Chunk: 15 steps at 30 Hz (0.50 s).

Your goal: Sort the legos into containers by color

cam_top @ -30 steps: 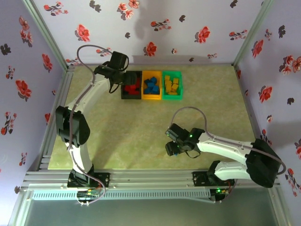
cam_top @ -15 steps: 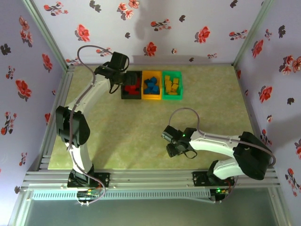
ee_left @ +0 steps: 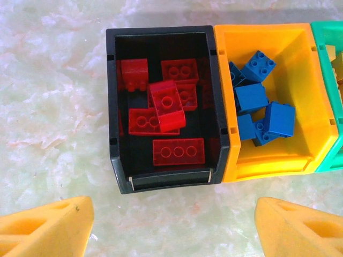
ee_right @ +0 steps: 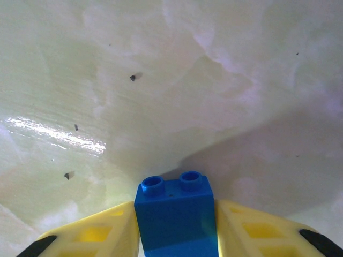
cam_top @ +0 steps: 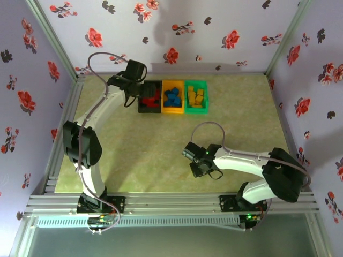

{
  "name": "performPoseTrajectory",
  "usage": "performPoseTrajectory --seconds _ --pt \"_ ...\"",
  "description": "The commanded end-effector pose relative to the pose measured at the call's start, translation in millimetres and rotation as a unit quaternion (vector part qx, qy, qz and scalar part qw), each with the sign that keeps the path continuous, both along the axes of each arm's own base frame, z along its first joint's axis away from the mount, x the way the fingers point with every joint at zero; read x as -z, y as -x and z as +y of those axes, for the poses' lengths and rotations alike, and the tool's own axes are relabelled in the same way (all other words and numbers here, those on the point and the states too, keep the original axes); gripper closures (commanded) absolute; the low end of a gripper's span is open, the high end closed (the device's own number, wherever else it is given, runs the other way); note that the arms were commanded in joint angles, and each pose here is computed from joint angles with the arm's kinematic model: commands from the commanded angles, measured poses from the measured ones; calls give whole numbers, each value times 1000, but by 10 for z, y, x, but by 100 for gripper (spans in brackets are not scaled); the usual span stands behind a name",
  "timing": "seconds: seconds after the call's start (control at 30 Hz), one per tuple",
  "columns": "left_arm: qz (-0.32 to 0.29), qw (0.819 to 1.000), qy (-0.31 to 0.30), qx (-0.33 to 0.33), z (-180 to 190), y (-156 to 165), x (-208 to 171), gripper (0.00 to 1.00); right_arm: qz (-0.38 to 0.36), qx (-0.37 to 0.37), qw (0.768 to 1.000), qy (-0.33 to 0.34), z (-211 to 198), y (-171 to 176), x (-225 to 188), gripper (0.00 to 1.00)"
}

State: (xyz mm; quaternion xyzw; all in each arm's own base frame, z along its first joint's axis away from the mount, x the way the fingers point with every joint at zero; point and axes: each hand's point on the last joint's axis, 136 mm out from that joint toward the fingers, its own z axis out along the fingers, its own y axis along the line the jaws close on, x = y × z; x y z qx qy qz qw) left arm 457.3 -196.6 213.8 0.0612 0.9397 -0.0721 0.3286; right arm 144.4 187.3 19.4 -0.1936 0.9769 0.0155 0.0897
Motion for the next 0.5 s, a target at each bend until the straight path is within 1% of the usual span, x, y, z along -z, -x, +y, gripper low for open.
performPoseTrajectory --seconds 0.0,0.13,0.27,0.37,0.47 --pt "-16 1000 7 9 -20 77 -158 21 -12 8 1000 15 -22 -41 -65 62" --pt "-20 1000 10 11 -26 138 -187 21 -45 7 999 15 17 -203 -225 63" --pt "-22 1000 13 12 -24 204 -195 21 -73 6 997 0 116 -456 -432 64" --pt "-21 1000 13 14 -24 268 -197 21 -105 12 994 -19 169 -735 -638 64" --pt "-24 999 15 17 -27 334 -223 21 -148 20 988 -33 182 -1093 -920 64"
